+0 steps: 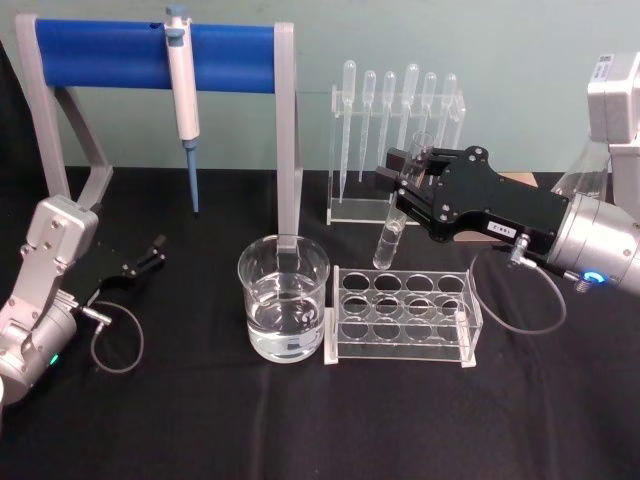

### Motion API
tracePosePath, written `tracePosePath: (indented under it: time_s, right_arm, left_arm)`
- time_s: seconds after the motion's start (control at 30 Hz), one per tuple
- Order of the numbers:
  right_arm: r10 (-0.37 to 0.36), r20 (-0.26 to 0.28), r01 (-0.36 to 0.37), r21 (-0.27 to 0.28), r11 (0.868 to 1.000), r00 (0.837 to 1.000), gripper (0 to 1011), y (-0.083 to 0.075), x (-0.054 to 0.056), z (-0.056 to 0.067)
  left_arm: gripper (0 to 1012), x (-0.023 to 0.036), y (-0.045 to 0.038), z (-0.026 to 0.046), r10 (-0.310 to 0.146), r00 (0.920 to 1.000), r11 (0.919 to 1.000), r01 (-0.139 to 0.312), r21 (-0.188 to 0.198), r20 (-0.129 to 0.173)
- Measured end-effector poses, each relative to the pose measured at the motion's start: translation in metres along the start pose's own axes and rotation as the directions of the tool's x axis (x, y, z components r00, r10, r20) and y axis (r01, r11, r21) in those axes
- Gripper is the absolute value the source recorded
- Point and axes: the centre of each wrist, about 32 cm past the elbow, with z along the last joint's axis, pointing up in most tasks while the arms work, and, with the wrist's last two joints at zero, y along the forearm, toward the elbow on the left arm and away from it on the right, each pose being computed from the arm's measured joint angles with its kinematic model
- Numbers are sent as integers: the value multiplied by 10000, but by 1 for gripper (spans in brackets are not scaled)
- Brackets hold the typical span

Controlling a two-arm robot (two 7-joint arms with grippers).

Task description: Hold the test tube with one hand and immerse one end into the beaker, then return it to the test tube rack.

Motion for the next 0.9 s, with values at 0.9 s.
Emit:
tracePosePath:
  time_s: [0.9]
  right_arm:
    - [1154, 290, -1172, 691, 9907, 9929, 226, 801, 14, 213]
  left_arm:
    - [1000, 0, 0, 0, 1, 10000, 10000, -1, 1, 1]
